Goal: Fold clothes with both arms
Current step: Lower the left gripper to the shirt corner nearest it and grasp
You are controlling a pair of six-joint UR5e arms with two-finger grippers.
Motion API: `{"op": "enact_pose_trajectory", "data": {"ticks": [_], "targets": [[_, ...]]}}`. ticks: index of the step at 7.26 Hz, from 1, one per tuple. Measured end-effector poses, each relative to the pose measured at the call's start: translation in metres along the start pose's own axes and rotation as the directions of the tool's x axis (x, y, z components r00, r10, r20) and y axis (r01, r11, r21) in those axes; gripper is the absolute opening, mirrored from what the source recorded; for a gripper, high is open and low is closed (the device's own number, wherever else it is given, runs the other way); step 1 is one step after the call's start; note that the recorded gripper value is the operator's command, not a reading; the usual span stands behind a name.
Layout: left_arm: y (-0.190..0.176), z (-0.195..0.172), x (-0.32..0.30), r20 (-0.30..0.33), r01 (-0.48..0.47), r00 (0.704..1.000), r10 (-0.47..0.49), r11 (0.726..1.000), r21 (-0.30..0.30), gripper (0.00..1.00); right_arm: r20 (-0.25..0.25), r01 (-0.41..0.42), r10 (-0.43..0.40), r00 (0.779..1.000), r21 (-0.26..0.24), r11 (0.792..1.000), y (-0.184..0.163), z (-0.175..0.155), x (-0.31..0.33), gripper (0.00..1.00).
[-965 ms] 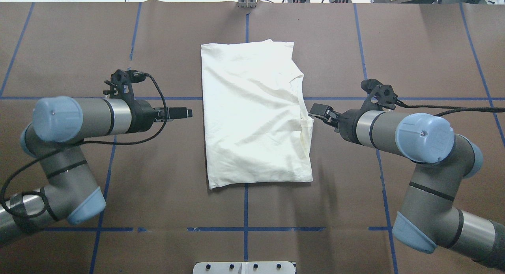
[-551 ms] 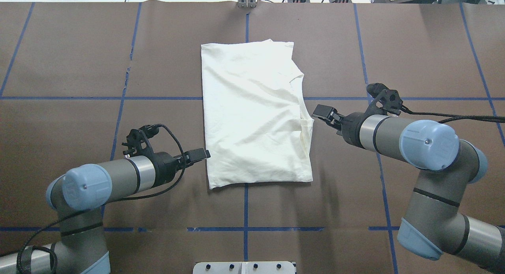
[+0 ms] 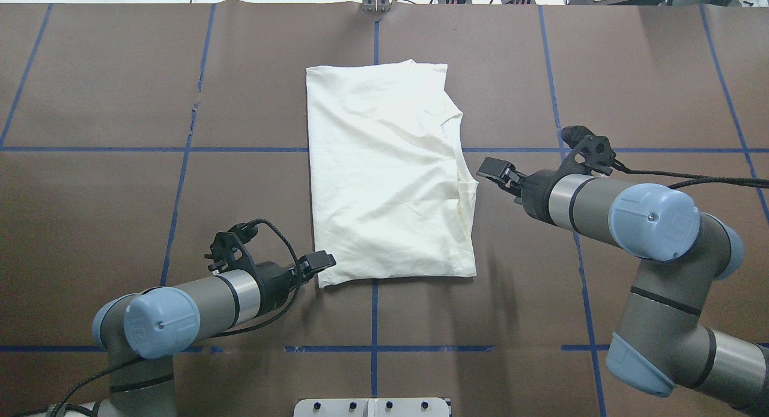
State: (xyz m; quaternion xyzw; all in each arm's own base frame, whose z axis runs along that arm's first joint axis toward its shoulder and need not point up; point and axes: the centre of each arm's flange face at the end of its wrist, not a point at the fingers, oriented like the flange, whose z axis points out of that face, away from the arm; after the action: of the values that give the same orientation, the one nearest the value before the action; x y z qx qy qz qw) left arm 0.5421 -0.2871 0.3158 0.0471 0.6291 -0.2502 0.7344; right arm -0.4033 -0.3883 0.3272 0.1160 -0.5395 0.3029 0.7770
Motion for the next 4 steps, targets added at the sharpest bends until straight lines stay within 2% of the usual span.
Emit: {"op": "enact_pose_trajectory", "data": {"ticks": [4], "targets": [[0.016,0.008,0.002,0.022,-0.005,1.000,0.005,1.000,0.000,0.78,0.000,0.001,-0.001,1.000,0.002,1.000,0.000,0.000,0.000,0.99]]}}
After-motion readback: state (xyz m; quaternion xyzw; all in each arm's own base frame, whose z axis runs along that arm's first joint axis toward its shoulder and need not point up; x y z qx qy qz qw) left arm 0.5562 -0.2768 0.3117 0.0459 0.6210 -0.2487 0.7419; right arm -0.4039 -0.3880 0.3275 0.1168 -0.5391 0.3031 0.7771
